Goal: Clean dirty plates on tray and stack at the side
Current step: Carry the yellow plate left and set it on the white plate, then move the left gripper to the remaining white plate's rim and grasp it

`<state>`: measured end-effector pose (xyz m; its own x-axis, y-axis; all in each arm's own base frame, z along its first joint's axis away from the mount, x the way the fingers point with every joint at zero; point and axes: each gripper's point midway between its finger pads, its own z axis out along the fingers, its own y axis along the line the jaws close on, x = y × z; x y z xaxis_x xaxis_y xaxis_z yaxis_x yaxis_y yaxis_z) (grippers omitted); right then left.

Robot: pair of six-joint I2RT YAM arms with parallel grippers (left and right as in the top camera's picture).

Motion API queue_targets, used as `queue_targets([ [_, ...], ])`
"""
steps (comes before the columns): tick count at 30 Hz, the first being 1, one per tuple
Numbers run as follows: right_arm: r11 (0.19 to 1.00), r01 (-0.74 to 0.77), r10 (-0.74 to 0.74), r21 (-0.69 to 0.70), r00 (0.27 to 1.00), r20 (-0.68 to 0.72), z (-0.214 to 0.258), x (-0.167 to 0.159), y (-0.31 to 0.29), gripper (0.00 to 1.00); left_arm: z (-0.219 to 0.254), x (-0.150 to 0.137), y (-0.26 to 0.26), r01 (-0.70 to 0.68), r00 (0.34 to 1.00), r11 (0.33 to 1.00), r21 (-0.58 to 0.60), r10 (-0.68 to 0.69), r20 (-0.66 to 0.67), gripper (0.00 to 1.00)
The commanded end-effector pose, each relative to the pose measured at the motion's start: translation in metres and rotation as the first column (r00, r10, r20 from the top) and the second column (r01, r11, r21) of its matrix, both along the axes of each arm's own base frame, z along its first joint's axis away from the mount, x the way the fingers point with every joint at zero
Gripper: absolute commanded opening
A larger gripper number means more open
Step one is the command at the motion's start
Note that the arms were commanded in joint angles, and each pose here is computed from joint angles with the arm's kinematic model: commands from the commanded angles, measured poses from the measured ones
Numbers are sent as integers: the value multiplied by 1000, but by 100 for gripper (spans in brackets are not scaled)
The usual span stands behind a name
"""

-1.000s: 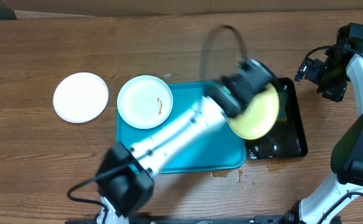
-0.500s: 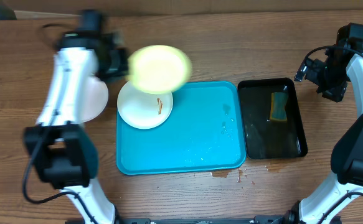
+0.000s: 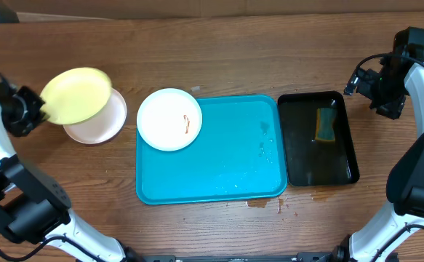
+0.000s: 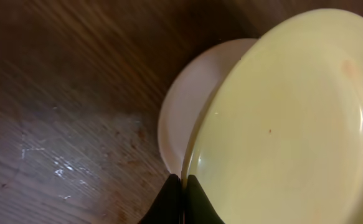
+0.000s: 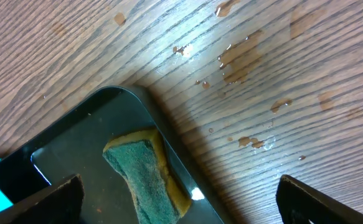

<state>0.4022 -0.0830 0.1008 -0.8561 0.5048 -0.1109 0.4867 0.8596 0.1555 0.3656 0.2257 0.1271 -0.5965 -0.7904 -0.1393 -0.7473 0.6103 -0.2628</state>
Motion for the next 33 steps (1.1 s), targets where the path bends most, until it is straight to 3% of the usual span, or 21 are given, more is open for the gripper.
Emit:
queue_targets([
  [1, 1000, 2, -2, -6, 999, 43, 15, 4, 0, 100, -25, -10, 3, -62, 997, 998, 0, 62, -56, 4],
  [15, 1000, 2, -2, -5, 999, 43, 15, 4, 0, 100, -65, 3, -22, -18, 1000, 999, -43, 17, -12, 6],
  [17, 1000, 2, -2, -6, 999, 43, 15, 4, 0, 100, -65, 3, -22, -18, 1000, 999, -44, 17, -11, 13],
  [19, 1000, 2, -2, -6, 999, 43, 15, 4, 0, 100, -65, 3, -22, -18, 1000, 999, -44, 17, -12, 44],
  [22, 1000, 1, -1, -6, 999, 43, 15, 4, 0, 100, -65, 3, -22, -17, 1000, 999, -45, 17, -12, 62],
  [27, 1000, 1, -1, -6, 999, 43, 15, 4, 0, 100, -64, 2, -40, 29, 1000, 993, -115, -30, -4, 61],
  [33, 1000, 2, -2, -6, 999, 43, 15, 4, 0, 100, -56, 9, -104, 253, 967, 935, -249, -246, 60, 61],
])
